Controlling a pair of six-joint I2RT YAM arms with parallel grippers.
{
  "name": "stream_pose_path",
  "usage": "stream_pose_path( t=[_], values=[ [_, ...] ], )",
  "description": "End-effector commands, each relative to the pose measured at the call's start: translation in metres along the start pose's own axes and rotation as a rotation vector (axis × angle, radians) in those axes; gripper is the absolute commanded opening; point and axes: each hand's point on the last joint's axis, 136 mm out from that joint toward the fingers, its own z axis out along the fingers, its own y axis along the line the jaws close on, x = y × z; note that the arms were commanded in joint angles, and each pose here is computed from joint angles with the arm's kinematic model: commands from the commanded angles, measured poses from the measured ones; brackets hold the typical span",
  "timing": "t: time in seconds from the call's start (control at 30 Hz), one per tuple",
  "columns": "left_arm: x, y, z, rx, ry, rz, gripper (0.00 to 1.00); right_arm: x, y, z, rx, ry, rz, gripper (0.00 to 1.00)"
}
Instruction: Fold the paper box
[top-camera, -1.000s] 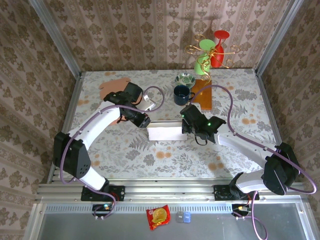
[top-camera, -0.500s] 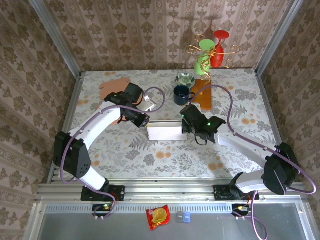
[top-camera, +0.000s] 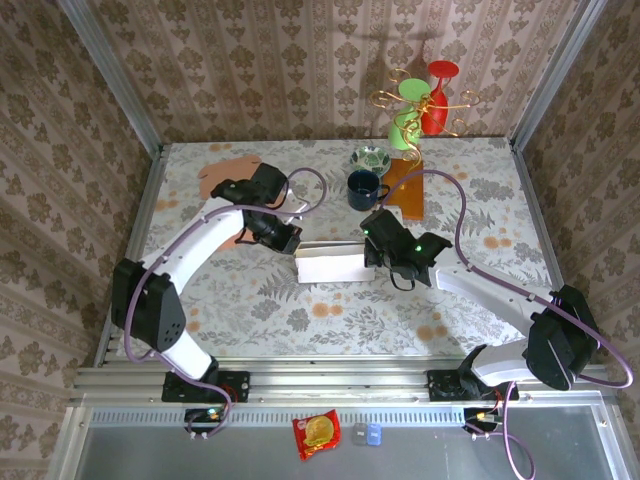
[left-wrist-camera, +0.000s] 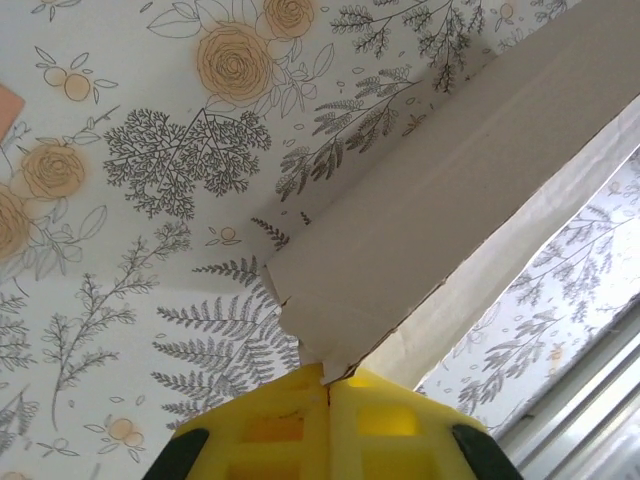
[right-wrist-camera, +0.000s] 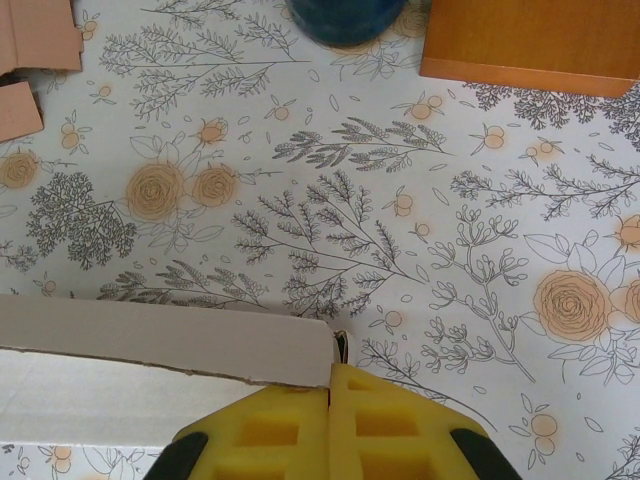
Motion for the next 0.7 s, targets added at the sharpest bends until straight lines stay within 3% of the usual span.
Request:
stream_pose_path(
  t=[0.0,0.43,0.67],
  values=[
    [-0.0003,-0.0162,-0.0043,0.073,0.027,-0.112,0.03,0.0346,-0.0094,0.0047,0.037,0.126,-0.037,0.0],
    [-0.0035,-0.0174,-0.0081,0.09,0.099,-0.206,0.03,0.0393,-0.0107,0.0105,0.054,0.144,-0.044,0.0],
    [0.0004,-0.0098,-0.012,0.022,0.061,-0.156,0.14,0.0392,-0.011,0.0101,0.054,0.144,-0.037,0.0]
  ],
)
